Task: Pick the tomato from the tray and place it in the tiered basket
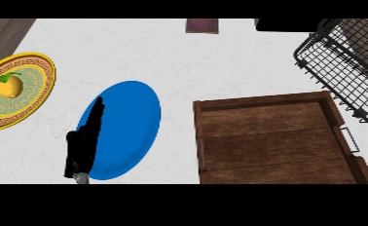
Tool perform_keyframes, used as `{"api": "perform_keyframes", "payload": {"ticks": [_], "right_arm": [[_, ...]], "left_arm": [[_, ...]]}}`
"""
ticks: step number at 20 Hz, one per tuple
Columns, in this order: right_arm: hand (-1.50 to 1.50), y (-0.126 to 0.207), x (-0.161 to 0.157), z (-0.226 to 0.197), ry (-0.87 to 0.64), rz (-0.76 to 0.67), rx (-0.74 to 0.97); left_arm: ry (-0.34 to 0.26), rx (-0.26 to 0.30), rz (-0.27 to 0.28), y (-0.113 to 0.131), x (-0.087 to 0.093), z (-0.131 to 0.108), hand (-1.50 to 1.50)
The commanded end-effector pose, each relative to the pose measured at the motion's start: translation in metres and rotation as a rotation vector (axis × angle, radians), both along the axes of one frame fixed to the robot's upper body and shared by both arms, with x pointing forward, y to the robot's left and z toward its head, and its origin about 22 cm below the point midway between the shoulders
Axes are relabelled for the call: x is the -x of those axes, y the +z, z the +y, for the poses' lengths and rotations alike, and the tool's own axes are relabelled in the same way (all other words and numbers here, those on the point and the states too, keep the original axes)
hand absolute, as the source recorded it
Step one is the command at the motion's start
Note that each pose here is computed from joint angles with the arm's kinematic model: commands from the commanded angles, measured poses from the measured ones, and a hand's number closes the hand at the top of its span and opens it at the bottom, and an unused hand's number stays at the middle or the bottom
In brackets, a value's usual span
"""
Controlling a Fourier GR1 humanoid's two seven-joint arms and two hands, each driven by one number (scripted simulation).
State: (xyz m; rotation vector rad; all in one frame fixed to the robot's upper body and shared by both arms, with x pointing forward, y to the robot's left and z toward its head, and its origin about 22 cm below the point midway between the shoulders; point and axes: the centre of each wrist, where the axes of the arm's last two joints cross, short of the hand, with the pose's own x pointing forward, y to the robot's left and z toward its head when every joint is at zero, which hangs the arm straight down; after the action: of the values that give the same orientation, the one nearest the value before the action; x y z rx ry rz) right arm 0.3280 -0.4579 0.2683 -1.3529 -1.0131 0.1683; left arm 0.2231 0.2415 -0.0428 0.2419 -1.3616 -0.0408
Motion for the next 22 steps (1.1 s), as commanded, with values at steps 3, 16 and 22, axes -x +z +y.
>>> {"api": "perform_keyframes", "payload": {"ticks": [3,16,22], "right_arm": [[1.5,-0.032,-0.041,0.009,-0.027,0.023,-0.016],[-1.5,-0.079,-0.041,-0.017,0.027,-0.327,-0.472],[-1.5,-0.072,-0.029,-0.034,0.001,-0.562,-0.474]], "left_arm": [[0.0,0.007,0.045,-0.005,0.003,-0.021,0.0],[0.02,0.016,0.042,-0.008,0.012,0.004,0.0],[0.01,0.018,0.056,-0.009,0.018,0.009,0.0]]}}
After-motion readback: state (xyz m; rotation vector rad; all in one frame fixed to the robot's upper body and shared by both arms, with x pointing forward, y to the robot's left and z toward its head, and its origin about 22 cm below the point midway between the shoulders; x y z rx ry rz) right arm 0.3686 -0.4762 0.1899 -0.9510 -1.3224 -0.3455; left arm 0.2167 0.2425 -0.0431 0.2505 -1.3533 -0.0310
